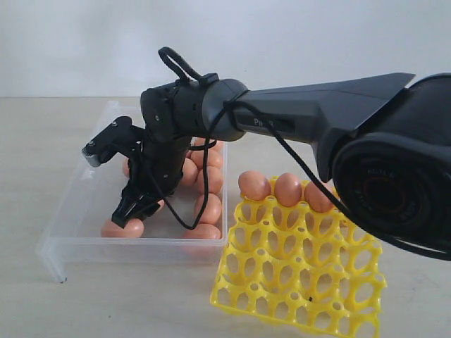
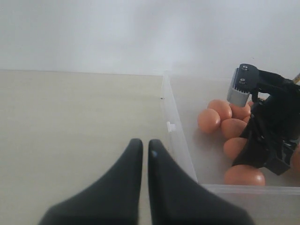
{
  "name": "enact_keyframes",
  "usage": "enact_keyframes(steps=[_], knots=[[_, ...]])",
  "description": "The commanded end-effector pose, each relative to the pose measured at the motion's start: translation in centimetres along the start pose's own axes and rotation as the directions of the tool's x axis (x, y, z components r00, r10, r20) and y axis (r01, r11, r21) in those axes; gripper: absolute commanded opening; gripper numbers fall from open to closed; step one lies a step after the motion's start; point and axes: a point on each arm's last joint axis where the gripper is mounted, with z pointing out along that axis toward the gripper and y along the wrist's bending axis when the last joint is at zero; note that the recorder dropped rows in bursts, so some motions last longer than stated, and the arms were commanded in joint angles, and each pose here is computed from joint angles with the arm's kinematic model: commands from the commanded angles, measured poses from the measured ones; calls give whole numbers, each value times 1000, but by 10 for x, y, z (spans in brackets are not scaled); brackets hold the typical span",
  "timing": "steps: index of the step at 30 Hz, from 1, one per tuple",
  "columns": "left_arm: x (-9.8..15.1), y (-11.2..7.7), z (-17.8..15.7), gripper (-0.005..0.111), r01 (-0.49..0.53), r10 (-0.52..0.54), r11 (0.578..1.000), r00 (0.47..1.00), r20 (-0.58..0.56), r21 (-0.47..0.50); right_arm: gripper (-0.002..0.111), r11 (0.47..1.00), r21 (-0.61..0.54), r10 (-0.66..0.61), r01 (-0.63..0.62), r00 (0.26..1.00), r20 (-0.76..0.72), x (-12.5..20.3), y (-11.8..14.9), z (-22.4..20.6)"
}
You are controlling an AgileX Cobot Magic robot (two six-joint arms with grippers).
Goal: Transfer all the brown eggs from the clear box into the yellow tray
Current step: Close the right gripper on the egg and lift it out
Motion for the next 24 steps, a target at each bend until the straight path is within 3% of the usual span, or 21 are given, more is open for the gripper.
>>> enact_keyframes(steps=[1, 11, 21, 24], knots=[[0, 0, 0, 4, 1, -1, 1000, 1000, 5, -2, -1, 1000, 10, 8, -8, 1000, 9, -2, -2, -3], [0, 0, 0, 4, 1, -1, 1000, 1000, 5, -2, 0, 1000, -14, 7, -7, 999, -45, 1, 0, -11], [0, 0, 0, 4, 1, -1, 1000, 1000, 5, -2, 0, 995, 73, -67, 67, 998, -2, -16, 1, -136], [0, 0, 0, 4, 1, -1, 1000, 1000, 5, -2, 0, 998, 49, 26, -24, 999, -42, -10, 6, -162]])
